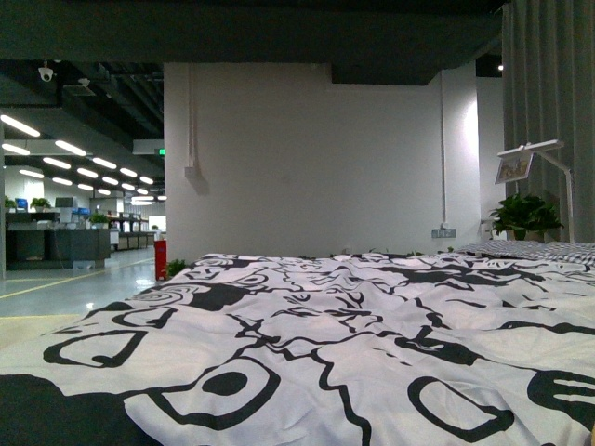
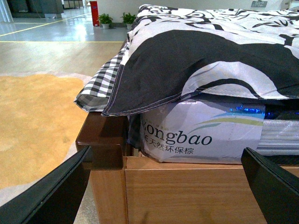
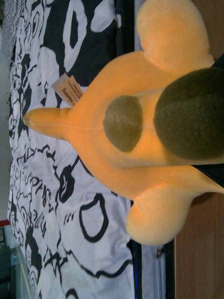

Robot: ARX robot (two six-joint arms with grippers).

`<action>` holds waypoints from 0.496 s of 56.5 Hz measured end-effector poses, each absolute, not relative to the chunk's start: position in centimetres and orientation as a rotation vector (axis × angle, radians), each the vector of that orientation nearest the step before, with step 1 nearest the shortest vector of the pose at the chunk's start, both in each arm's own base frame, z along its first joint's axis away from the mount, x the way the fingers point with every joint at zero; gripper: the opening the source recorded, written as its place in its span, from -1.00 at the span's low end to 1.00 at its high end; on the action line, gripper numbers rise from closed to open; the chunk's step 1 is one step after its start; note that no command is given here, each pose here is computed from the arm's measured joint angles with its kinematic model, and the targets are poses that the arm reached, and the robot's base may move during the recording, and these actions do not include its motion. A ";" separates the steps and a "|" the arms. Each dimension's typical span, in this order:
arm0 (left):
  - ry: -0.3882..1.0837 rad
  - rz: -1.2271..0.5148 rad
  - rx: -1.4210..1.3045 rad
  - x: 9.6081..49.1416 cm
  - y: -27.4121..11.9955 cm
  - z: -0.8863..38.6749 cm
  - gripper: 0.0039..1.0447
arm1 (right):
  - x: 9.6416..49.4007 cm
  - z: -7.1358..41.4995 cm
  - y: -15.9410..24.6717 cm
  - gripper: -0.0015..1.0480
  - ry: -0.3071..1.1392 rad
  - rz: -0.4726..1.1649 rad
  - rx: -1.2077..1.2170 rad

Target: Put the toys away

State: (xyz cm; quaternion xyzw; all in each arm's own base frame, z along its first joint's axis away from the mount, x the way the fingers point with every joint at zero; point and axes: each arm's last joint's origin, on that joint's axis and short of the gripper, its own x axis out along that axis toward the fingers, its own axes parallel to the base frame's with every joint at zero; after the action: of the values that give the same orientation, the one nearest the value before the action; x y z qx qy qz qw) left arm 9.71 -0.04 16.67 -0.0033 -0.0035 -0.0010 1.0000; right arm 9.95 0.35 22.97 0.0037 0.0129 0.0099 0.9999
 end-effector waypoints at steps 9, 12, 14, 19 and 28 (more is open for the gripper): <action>-0.007 -0.002 -0.007 9.7 0.0 16.7 0.88 | 9.9 21.4 0.0 -0.86 0.019 0.000 0.006; -0.007 -0.002 -0.007 9.7 0.0 16.7 0.88 | 9.9 21.0 0.0 -0.86 0.017 -0.001 0.006; -0.007 -0.002 -0.007 9.7 0.0 16.7 0.88 | 9.9 20.7 0.0 -0.86 0.016 0.001 0.006; -0.007 -0.002 -0.007 9.7 0.0 16.7 0.88 | 9.8 20.2 0.0 -0.86 0.012 0.001 0.006; -0.007 -0.002 -0.007 9.7 0.0 16.7 0.88 | 9.8 19.3 0.0 -0.86 0.009 0.000 0.006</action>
State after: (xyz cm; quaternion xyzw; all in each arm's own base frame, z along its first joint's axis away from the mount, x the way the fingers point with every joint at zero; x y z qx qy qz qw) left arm 9.71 -0.04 16.66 -0.0035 -0.0033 -0.0010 1.0000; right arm 9.82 0.03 19.33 0.0029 0.0047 0.0002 1.0000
